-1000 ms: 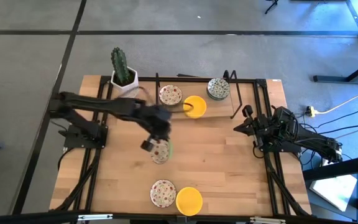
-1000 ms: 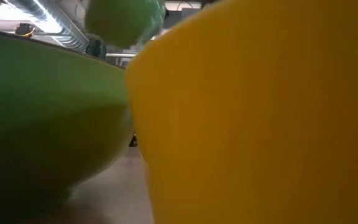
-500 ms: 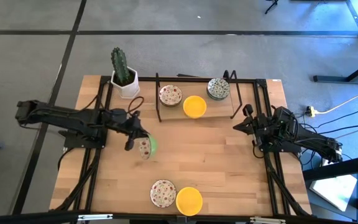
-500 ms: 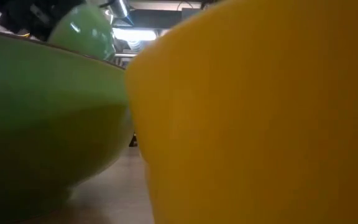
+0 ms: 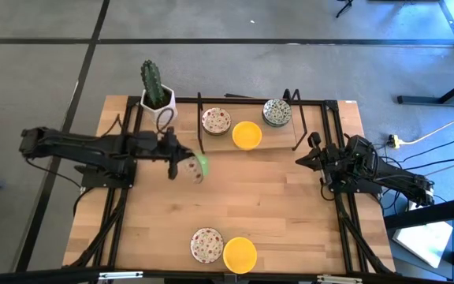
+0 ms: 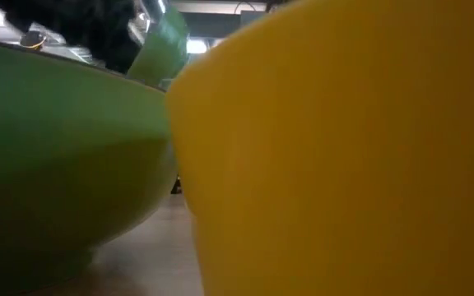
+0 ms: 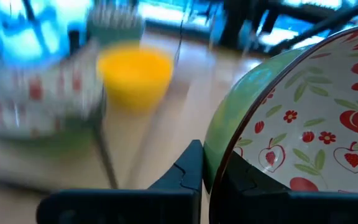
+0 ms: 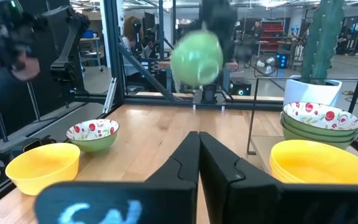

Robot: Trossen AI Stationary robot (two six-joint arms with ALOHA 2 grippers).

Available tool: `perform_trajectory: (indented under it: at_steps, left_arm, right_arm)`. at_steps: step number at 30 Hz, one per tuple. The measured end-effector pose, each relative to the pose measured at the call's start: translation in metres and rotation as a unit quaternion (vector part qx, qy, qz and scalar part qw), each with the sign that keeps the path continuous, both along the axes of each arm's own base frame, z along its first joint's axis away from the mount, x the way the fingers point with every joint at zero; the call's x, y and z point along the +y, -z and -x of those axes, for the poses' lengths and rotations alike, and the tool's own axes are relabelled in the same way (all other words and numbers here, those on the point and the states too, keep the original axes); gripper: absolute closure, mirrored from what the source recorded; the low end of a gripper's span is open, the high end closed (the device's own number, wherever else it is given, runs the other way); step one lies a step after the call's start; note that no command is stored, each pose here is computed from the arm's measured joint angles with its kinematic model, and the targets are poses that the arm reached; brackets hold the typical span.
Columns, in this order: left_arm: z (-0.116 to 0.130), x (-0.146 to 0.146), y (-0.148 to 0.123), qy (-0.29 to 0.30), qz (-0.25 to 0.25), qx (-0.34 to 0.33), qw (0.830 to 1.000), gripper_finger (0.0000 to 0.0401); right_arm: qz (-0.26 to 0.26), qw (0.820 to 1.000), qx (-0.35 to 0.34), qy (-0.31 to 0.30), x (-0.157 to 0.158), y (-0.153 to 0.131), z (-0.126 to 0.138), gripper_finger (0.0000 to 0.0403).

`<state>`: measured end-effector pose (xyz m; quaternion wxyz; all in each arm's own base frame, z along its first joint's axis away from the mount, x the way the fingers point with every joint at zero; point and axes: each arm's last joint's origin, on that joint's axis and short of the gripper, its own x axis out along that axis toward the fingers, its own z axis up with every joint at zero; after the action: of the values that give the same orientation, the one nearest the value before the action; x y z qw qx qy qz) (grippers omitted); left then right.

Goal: Pick & Place Mini bowls
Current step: Stack the green patterned bowl on the green patterned bowl on the shelf

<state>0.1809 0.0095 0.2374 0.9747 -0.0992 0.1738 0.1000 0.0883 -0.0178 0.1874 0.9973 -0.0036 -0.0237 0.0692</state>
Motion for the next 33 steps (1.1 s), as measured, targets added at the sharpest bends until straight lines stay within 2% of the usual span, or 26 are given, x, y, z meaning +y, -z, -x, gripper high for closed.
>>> perform_trajectory:
  at_steps: [3, 7, 12, 15, 20, 26, 30, 33]
  left_arm:
    - [-0.010, 0.002, -0.042, -0.011, -0.054, -0.022, 0.998, 0.0393]
    - [-0.023, 0.017, -0.107, -0.090, -0.110, 0.012, 0.990, 0.0393]
    - [-0.053, 0.051, -0.164, -0.138, -0.121, 0.114, 0.976, 0.0393]
    - [-0.073, 0.078, -0.182, -0.139, -0.101, 0.179, 0.969, 0.0393]
    - [-0.113, 0.121, -0.175, -0.098, -0.052, 0.291, 0.950, 0.0393]
    - [-0.151, 0.161, -0.131, -0.036, -0.012, 0.417, 0.908, 0.0393]
    - [-0.171, 0.177, -0.099, -0.005, -0.001, 0.462, 0.887, 0.0393]
    - [-0.180, 0.188, -0.085, -0.005, 0.001, 0.475, 0.880, 0.0393]
  right_arm:
    - [0.000, 1.000, 0.000, 0.000, 0.000, 0.000, 0.000, 0.0391]
    - [0.000, 1.000, 0.000, 0.000, 0.000, 0.000, 0.000, 0.0391]
    - [0.000, 1.000, 0.000, 0.000, 0.000, 0.000, 0.000, 0.0391]
    - [0.000, 1.000, 0.000, 0.000, 0.000, 0.000, 0.000, 0.0391]
    - [0.000, 1.000, 0.000, 0.000, 0.000, 0.000, 0.000, 0.0391]
    - [0.000, 1.000, 0.000, 0.000, 0.000, 0.000, 0.000, 0.0391]
    - [0.005, 1.000, -0.001, 0.000, 0.000, 0.000, 0.000, 0.0391]
    - [0.008, 1.000, -0.001, 0.000, 0.000, 0.000, 0.000, 0.0391]
